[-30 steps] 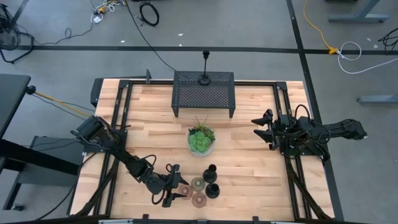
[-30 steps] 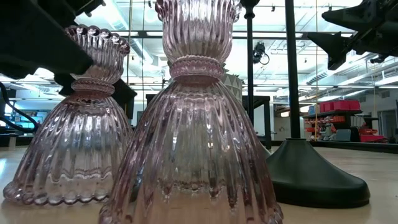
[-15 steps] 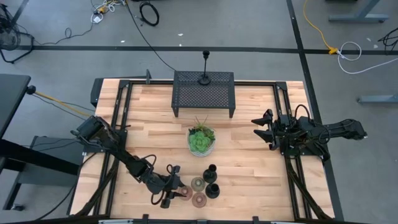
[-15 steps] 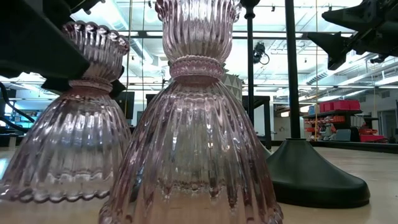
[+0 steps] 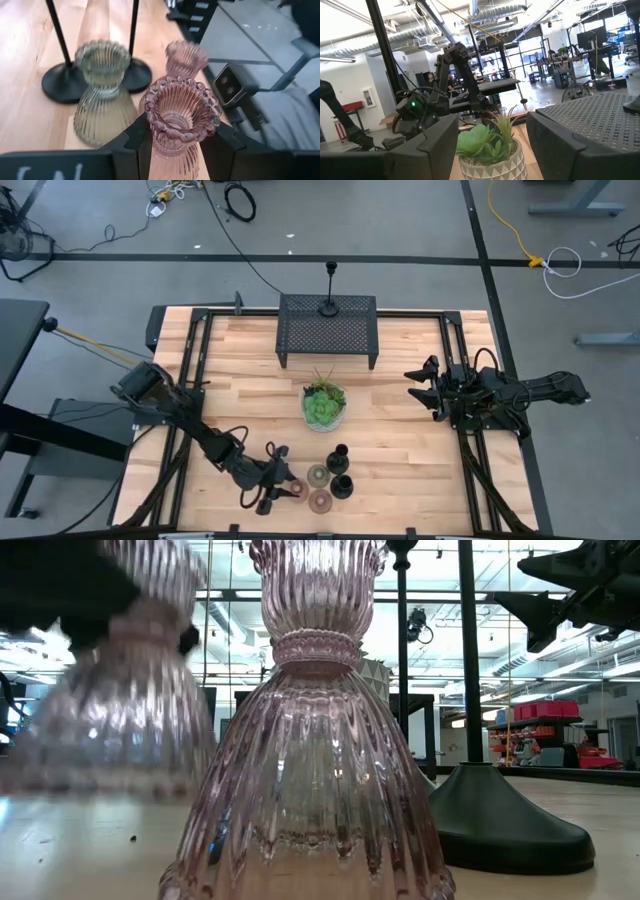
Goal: Pick & Place candle stick holders
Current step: Put the left pink glass candle holder on the shelf
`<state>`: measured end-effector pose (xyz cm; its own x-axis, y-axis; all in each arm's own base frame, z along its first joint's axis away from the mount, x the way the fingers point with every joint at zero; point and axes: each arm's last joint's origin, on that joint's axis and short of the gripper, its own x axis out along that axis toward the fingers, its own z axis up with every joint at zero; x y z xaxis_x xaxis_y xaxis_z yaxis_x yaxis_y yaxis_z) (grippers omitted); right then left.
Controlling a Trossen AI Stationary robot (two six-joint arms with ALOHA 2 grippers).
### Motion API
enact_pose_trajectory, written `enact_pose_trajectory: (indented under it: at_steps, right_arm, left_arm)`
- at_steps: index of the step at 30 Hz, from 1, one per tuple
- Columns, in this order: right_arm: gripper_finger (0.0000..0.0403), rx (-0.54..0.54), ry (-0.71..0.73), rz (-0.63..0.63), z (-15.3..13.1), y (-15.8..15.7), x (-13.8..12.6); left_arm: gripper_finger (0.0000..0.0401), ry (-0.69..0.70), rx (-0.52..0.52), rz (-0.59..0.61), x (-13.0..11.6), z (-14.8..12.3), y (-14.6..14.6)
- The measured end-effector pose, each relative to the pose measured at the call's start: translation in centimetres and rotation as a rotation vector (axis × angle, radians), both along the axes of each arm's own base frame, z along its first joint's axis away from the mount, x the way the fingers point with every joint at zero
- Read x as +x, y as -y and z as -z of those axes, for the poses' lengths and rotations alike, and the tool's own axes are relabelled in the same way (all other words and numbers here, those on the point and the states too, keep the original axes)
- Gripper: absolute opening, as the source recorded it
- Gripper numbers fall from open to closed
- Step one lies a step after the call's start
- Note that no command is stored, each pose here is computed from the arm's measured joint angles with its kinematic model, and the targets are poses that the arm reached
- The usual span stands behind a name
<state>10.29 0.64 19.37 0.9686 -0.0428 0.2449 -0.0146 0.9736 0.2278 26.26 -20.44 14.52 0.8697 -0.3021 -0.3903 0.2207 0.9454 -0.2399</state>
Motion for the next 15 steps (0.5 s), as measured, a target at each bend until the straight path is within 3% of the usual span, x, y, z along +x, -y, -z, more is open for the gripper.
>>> enact_pose_trajectory:
  at_steps: [15]
  right_arm:
    - [0.0236, 0.0, 0.0, 0.0, 0.0, 0.0, 0.0]
  left_arm:
    - [0.0134, 0.1, -0.059, -0.028, -2.1, -7.2, -2.0]
